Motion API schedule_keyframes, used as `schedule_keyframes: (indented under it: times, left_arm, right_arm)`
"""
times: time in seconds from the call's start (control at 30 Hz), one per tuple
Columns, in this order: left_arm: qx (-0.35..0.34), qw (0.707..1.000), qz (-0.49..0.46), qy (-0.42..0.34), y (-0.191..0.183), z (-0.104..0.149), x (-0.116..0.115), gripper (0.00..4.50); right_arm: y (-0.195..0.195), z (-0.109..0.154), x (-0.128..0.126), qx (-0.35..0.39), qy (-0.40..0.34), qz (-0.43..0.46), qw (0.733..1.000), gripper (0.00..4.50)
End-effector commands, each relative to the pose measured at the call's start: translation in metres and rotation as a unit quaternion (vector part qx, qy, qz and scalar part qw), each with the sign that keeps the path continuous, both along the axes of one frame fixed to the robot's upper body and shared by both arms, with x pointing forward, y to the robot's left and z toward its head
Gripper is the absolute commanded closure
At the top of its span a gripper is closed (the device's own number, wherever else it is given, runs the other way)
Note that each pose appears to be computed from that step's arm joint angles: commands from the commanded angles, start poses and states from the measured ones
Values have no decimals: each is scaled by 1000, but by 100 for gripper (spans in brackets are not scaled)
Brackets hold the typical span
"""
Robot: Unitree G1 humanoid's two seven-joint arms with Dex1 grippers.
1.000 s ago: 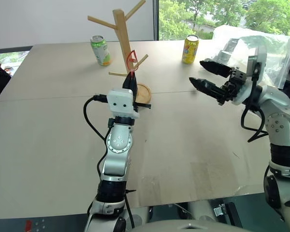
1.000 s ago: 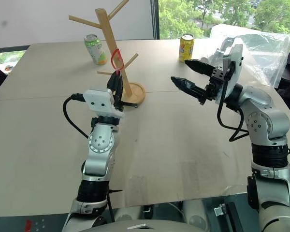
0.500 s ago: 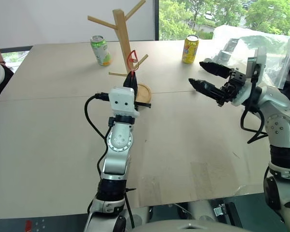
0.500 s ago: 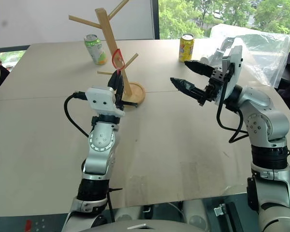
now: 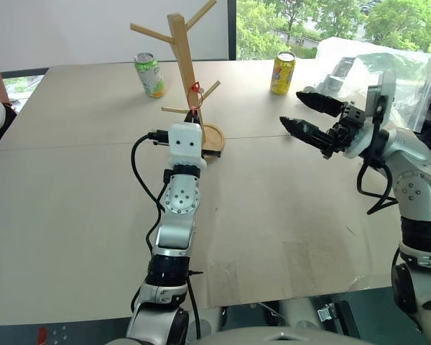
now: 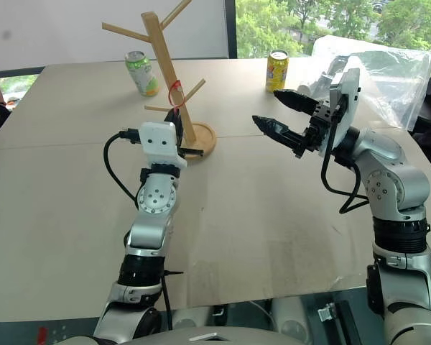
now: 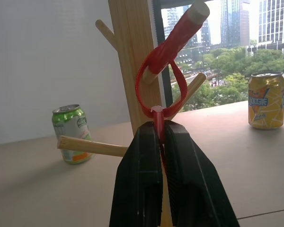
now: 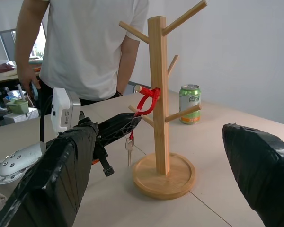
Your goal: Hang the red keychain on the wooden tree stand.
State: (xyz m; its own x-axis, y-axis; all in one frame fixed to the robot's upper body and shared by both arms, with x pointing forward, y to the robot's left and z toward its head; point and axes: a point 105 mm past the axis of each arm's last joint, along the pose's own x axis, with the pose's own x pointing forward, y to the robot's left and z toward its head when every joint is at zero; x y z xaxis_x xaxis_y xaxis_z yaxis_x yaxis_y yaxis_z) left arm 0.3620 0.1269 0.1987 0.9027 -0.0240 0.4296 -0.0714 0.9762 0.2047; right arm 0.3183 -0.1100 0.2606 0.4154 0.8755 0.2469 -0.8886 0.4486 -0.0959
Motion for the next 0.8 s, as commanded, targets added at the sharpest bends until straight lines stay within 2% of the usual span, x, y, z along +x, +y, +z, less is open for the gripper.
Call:
schedule_keyframes:
  times: [0.03, 0.1, 0.17, 0.2, 0.23, 0.27, 0.33, 0.37, 0.53, 0.67, 0.8]
  left_arm:
    - [-5, 1000, -4, -21, -5, 13, 0, 413]
    - [-9, 1000, -8, -23, -6, 13, 0, 355]
    - [-10, 1000, -9, -25, -7, 14, 0, 258]
    - [-9, 1000, -9, -26, -7, 15, 0, 236]
    - [-10, 1000, -9, -27, -7, 15, -1, 171]
    - [-10, 1000, -10, -28, -8, 16, -1, 146]
    - [-10, 999, -10, -28, -8, 15, -2, 42]
    - [-9, 1000, -10, -28, -7, 14, -3, 7]
    - [-29, 1000, -1, -5, 7, -3, -8, 7]
    - [-29, 999, 22, 9, 30, -15, -17, 7]
    - [-48, 996, 61, 49, 65, -43, -28, 7]
  right_arm:
    - [0, 10, -7, 6, -24, 2, 1000, 0]
    - [0, 10, -6, 6, -24, 2, 1000, 0]
    - [0, 10, -6, 6, -24, 1, 1000, 0]
    - [-1, 10, -6, 6, -23, 1, 1000, 0]
    - [-1, 10, -6, 6, -23, 1, 1000, 0]
    - [-1, 9, -6, 5, -22, 0, 1000, 0]
    - [-2, 7, -5, 5, -21, -5, 1000, 0]
    - [-2, 5, -3, 5, -20, -10, 1000, 0]
    - [-11, -17, 19, 14, -1, -103, 995, 0]
    - [-24, -53, 42, 23, 28, -211, 977, 0]
    - [-33, -98, 52, 20, 50, -297, 953, 0]
